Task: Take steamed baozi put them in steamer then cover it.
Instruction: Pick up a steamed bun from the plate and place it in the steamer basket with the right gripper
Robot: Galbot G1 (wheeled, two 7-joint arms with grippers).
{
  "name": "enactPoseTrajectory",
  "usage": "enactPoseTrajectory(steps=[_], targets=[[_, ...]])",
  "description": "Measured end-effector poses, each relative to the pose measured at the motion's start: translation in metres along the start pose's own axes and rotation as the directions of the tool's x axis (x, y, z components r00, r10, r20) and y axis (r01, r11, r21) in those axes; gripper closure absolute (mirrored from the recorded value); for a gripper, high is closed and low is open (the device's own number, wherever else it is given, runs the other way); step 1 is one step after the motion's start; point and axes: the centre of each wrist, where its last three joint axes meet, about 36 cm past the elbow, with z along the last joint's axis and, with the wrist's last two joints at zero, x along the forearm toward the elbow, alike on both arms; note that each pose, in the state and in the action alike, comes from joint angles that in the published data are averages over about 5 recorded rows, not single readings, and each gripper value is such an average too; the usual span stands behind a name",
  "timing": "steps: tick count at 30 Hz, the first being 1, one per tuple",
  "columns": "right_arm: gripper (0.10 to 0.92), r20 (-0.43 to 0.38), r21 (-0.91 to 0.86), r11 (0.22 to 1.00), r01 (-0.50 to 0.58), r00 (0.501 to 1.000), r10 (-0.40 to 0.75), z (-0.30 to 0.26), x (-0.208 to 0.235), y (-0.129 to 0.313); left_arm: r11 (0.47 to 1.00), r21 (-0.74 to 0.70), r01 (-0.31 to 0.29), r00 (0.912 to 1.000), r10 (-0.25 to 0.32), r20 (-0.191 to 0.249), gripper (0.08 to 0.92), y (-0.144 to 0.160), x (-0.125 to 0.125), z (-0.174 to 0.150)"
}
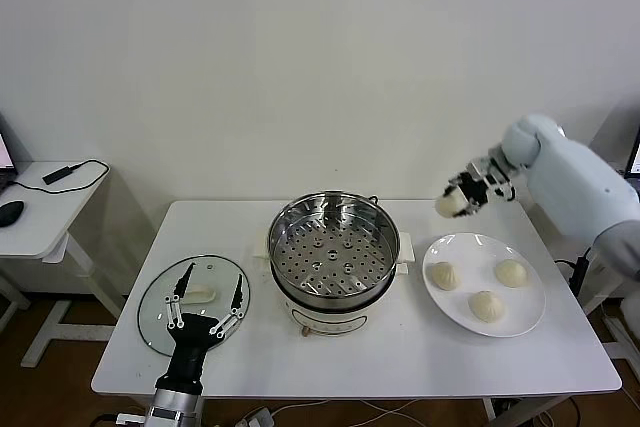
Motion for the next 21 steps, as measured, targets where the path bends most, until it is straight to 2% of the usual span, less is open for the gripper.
enactPoseTrajectory(steps=[4,9,15,21], targets=[[0.421,0.020,0.173,0.985,-0.007,1.000,0.004,-0.042,0.026,-0.035,1.000,0.001,0.000,1.0000,0.000,0.000,0.177,0.000,0.001,0.000],[0.420,0.034,0.374,0.927,0.016,0.999,-0.031,-0.100,0.039,-0.063,1.000,0.002,0.002,1.0000,-0.002,0.001,0.177,0.000,0.002,-0.003],[0.420,0.028,0.551,0.831,0.074,0.994,-0.107,-0.158,0.029,-0.076,1.000,0.004,0.001,1.0000,-0.001,0.003,0.177,-0.001,0.003,-0.004],[0.420,0.002,0.648,0.751,0.126,0.986,-0.168,-0.191,0.003,-0.075,1.000,0.007,0.003,1.0000,-0.003,0.005,0.177,-0.001,0.003,-0.004]])
